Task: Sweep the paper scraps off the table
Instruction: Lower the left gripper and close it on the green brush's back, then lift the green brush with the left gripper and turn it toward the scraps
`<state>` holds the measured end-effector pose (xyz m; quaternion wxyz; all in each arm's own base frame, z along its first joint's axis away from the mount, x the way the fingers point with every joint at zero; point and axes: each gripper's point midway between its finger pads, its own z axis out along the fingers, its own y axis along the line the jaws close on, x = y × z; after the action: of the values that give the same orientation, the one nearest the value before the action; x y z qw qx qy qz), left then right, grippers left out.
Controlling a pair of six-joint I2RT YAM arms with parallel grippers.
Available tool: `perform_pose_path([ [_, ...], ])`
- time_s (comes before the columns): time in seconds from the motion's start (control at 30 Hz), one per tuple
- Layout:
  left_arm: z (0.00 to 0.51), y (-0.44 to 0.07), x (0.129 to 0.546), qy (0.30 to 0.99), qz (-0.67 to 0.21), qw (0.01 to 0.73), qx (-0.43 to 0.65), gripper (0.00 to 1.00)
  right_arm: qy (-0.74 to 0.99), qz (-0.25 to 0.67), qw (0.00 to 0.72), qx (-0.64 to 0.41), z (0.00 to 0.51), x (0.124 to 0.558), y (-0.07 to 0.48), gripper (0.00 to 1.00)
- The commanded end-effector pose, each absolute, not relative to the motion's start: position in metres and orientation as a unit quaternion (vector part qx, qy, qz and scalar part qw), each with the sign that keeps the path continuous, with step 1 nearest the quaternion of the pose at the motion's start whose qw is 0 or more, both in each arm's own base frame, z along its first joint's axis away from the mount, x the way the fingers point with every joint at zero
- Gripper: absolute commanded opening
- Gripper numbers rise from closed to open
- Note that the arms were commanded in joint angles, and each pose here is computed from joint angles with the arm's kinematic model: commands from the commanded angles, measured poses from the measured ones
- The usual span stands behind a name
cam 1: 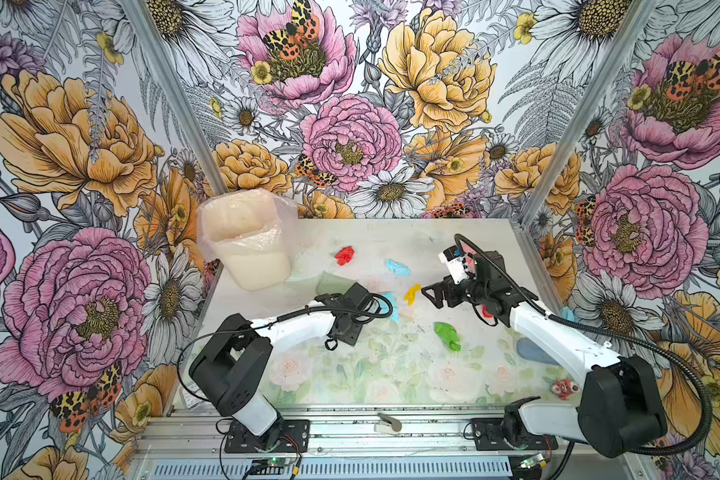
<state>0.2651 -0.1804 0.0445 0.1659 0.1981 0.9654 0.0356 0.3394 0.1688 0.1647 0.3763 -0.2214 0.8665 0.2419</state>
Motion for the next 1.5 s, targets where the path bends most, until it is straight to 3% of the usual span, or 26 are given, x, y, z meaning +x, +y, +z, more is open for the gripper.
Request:
perform_pose_path([
  [0.0, 0.048, -0.176, 0.269, 0.963, 0.05, 0.166, 0.208, 0.59, 0.868, 0.237, 0.372, -0.226, 0.158, 0.339, 0.171, 0.97],
  [1.07, 0.023, -0.18, 0.28, 0.961, 0.06, 0.127, 0.237, 0.58, 0.87, 0.235, 0.366, -0.231, 0.152, 0.336, 0.171, 0.97],
  [1.47, 0.016, -0.193, 0.277, 0.962, 0.017, 0.102, 0.253, 0.59, 0.871, 0.231, 0.368, -0.23, 0.152, 0.334, 0.169, 0.97],
])
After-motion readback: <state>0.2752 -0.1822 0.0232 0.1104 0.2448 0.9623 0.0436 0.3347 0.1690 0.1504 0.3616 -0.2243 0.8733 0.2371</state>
